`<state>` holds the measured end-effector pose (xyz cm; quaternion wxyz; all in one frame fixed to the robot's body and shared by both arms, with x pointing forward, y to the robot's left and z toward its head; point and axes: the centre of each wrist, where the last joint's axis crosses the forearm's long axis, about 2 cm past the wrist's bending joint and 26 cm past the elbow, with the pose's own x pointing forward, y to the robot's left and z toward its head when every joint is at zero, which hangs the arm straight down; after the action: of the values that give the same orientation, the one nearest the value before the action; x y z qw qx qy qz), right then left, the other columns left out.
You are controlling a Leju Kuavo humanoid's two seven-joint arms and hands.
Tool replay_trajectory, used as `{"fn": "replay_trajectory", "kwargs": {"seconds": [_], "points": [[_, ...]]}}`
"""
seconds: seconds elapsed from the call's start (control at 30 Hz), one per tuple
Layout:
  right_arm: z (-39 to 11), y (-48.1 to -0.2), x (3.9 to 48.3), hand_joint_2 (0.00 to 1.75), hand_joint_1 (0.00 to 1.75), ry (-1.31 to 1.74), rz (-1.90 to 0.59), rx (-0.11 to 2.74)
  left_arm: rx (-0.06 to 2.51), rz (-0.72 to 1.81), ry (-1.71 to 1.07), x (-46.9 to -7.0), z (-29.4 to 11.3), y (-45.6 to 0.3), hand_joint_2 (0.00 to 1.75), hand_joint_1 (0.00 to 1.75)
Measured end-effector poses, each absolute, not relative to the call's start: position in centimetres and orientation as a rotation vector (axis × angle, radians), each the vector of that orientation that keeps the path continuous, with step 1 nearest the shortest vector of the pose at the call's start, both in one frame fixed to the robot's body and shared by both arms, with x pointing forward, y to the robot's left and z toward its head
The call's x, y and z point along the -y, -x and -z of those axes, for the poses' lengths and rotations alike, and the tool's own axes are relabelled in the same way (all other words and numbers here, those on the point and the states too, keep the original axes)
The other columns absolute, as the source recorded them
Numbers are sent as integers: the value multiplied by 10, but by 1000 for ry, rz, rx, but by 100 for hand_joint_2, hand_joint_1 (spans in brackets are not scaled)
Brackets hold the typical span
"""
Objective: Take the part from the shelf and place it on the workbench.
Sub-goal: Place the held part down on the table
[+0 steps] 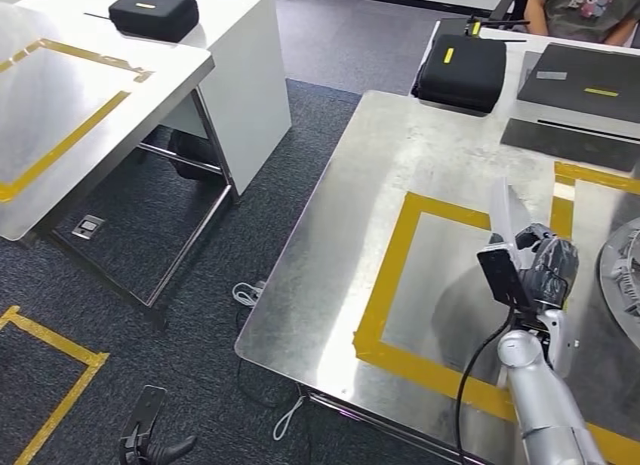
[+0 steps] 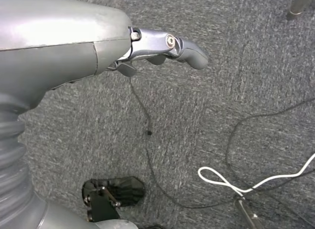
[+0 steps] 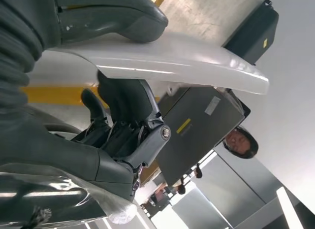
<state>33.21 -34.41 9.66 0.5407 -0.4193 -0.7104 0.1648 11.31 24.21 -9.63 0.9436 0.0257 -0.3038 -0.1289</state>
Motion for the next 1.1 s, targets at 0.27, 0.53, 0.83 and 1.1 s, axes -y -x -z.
{"fn": "replay_trajectory", "kwargs": {"seconds": [0.27,0.53,0.83,1.1], "points": [[-89,-336,348,0,0,994,-427,1637,608,251,-54,-242,96,-115,0,0],[-84,-335,350,0,0,993,-439,1608,608,249,-59,-243,96,-116,0,0],[-80,-333,354,0,0,977,-411,1593,609,240,-64,-244,96,-116,0,0],[-87,-300,345,0,0,848,-197,1800,607,196,-75,-245,98,-108,0,0]]}}
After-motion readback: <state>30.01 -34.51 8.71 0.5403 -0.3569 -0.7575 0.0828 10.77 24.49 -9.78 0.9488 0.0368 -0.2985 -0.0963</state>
